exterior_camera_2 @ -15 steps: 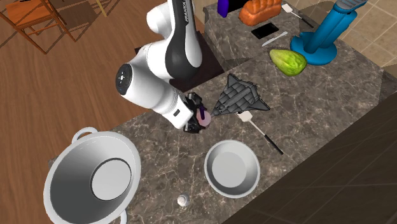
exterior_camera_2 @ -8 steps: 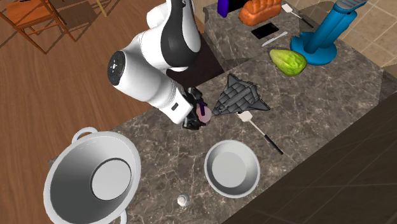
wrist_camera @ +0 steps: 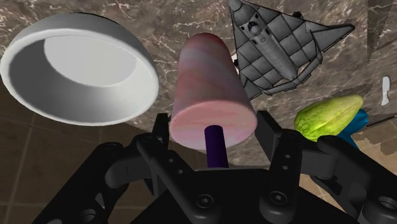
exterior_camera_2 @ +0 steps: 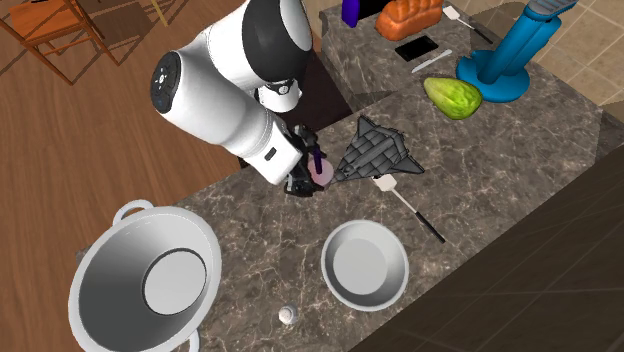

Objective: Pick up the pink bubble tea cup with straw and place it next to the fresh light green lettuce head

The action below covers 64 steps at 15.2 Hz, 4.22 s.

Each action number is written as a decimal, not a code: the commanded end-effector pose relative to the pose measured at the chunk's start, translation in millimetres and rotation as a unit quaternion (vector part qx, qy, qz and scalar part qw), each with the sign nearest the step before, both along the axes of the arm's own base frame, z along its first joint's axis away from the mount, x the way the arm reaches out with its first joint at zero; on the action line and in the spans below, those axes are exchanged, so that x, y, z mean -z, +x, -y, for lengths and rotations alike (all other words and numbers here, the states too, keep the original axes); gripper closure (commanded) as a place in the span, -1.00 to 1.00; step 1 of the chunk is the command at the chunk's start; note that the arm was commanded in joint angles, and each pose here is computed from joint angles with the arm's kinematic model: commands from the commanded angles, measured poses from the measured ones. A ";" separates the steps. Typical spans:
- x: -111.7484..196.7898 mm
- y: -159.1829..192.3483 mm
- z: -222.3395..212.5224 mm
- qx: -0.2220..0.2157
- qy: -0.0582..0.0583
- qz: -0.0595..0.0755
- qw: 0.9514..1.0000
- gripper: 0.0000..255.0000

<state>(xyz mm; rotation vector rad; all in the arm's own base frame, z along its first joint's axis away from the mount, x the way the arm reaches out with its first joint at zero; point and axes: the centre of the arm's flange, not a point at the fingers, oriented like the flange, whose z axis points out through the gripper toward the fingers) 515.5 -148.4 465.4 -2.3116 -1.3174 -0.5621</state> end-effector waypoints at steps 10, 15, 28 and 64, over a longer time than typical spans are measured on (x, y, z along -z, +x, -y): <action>-59.5 0.6 -0.4 0.000 0.000 0.000 1.000 1.00; -85.9 0.6 -0.4 0.000 0.000 0.000 1.000 1.00; -99.3 -67.3 -113.6 0.000 0.000 0.000 1.000 1.00; -69.4 -272.3 -455.5 0.000 0.000 0.000 1.000 1.00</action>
